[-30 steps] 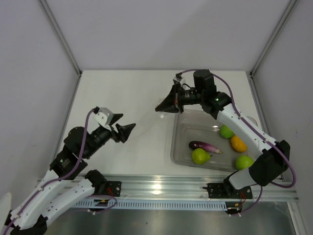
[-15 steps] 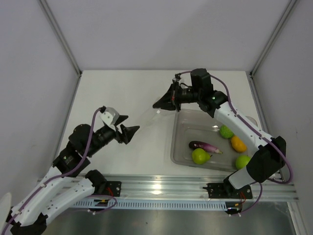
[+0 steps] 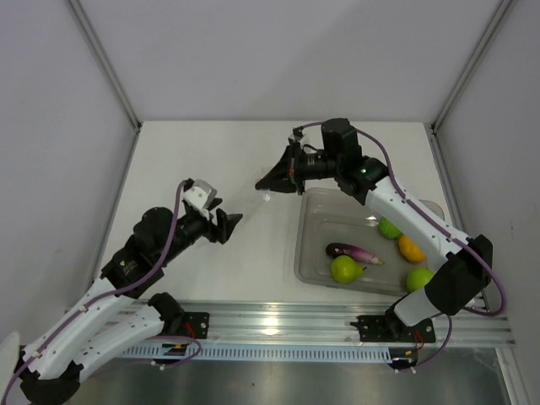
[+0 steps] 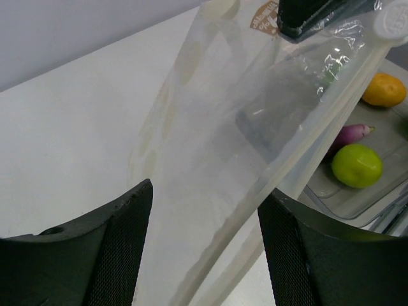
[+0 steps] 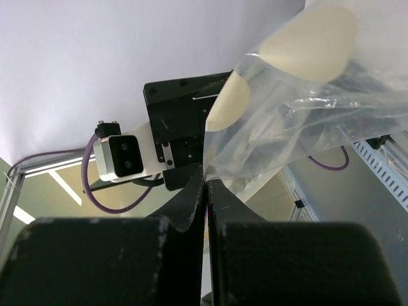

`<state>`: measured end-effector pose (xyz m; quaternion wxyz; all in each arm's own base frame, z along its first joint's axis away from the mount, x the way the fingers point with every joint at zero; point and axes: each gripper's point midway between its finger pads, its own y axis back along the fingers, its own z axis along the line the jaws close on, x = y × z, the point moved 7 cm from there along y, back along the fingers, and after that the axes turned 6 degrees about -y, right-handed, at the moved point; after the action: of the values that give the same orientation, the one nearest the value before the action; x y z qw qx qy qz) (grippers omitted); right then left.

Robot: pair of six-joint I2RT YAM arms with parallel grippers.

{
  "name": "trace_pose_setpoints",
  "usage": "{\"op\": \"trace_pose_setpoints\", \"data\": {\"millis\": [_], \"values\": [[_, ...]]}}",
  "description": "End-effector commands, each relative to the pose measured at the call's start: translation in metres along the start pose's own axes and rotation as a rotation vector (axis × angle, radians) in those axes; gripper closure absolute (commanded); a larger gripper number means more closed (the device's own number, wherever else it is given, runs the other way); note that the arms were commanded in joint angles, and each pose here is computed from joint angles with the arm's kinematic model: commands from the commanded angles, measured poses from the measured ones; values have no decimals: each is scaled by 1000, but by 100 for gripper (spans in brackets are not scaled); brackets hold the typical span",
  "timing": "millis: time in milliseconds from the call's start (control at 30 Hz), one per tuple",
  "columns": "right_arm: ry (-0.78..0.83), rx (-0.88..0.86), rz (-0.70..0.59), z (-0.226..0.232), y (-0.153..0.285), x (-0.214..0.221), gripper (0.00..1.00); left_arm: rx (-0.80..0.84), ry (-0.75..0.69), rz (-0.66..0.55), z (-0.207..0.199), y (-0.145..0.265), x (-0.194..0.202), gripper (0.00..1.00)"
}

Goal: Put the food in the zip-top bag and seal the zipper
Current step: Open the zipper of the food storage bag at the center of the board.

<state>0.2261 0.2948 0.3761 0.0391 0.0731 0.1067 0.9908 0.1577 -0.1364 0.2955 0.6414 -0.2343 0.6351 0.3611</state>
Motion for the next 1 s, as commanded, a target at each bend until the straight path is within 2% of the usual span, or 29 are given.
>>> {"op": "trace_pose_setpoints", "data": {"millis": [0, 167, 333, 533, 600, 800, 833, 900, 933, 967], "values": [[76, -50, 9, 24, 11, 16, 100, -14, -5, -43, 2, 5, -11, 31], [67, -45, -4, 18, 15, 12, 100, 72, -11, -121, -7, 14, -17, 32], [70, -60, 8, 22, 15, 19, 100, 42, -21, -46, -4, 8, -13, 36], [62, -84, 16, 27, 14, 21, 100, 89, -17, -62, -9, 4, -16, 37], [65, -96, 20, 29, 14, 21, 100, 56, -13, -56, -6, 3, -16, 38], [90, -101, 38, 31, 11, 27, 99, -13, 12, 8, 1, -3, -14, 59], [101, -98, 36, 31, 11, 27, 95, -16, 21, 11, 1, -4, -19, 70], [154, -55, 10, 28, 14, 25, 72, -18, 53, 75, 0, -9, -17, 85], [181, -25, -20, 25, 13, 19, 62, -22, 71, 101, -1, -11, -16, 98], [218, 56, -27, 11, 15, 17, 47, -29, 111, 102, -1, -10, -24, 99]]}}
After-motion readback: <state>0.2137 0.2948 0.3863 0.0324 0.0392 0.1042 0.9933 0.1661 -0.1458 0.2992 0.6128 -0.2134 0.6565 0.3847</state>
